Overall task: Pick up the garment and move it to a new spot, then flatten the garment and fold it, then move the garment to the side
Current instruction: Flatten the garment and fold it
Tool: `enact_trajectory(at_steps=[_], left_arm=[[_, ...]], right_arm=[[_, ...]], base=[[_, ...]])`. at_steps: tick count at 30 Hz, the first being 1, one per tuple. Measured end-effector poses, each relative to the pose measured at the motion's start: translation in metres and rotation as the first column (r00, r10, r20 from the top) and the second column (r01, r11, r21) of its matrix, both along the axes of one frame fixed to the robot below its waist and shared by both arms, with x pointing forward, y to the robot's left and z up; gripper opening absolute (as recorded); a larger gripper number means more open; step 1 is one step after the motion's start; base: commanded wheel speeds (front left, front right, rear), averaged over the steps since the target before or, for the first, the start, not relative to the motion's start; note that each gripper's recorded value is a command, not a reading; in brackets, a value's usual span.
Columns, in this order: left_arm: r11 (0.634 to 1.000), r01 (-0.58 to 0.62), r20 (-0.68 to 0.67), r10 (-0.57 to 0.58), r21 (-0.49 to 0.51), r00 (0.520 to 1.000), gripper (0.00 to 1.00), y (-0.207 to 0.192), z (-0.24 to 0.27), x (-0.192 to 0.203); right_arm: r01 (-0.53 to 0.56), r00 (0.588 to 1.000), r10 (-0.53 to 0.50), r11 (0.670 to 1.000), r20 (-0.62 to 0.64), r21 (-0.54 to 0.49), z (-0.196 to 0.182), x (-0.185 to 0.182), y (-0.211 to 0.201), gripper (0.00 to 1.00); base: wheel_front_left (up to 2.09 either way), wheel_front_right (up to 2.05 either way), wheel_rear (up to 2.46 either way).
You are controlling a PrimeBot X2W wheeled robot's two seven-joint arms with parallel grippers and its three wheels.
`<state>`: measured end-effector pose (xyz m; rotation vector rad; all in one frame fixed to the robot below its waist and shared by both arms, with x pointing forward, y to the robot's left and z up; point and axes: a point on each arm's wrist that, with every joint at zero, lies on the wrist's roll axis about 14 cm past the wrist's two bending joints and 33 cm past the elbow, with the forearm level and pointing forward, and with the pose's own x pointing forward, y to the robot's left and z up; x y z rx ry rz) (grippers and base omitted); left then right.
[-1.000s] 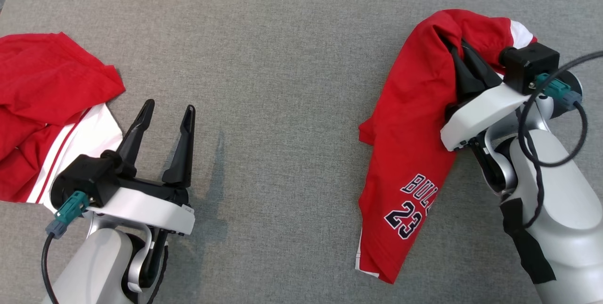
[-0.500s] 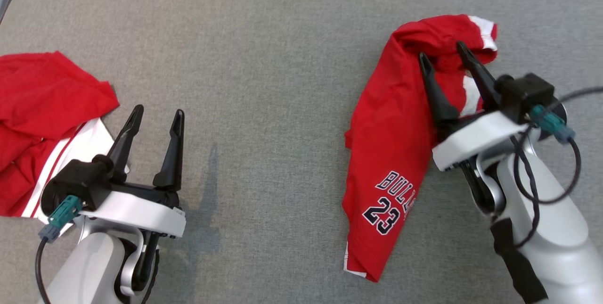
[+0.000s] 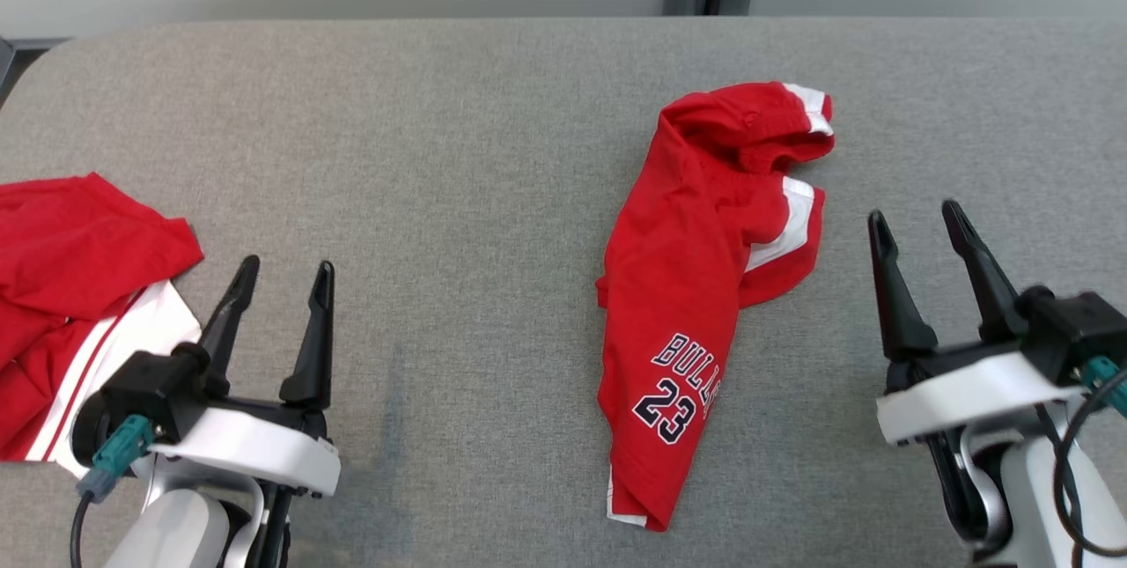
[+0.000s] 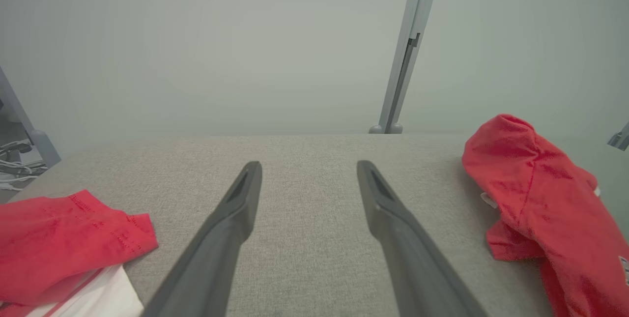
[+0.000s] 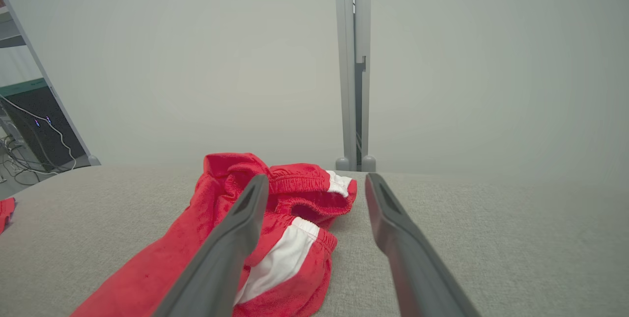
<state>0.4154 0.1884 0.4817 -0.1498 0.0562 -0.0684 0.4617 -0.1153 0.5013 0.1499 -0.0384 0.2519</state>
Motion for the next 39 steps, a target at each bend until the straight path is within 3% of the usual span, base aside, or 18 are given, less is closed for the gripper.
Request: enact_trajectory(at_steps=[9,29,34,39], left_arm=[[1.0,0.014,-0.005,-0.014,-0.004,1.0,1.0,-0.008,0.005,-0.014],[0.999,0.041,-0.008,-0.041,0.001,0.999,1.0,-0.015,0.009,-0.015],[0.988,0.15,-0.064,-0.151,-0.022,0.987,1.0,-0.049,-0.001,-0.018],[0.938,0.333,-0.181,-0.346,-0.099,0.921,1.0,-0.107,-0.025,-0.037]], right_arm=[[0.056,0.998,-0.056,0.998,-0.033,0.007,0.005,-0.039,-0.019,1.0],[0.065,0.997,-0.063,0.997,-0.04,0.037,0.008,-0.043,-0.022,1.0],[0.065,0.996,-0.063,0.997,-0.056,0.037,0.002,-0.04,-0.022,1.0],[0.077,0.994,-0.073,0.996,-0.08,0.041,-0.007,-0.04,-0.025,1.0]], base=[[0.0,0.0,0.0],[0.0,0.0,0.0],[0.0,0.0,0.0],[0.0,0.0,0.0]])
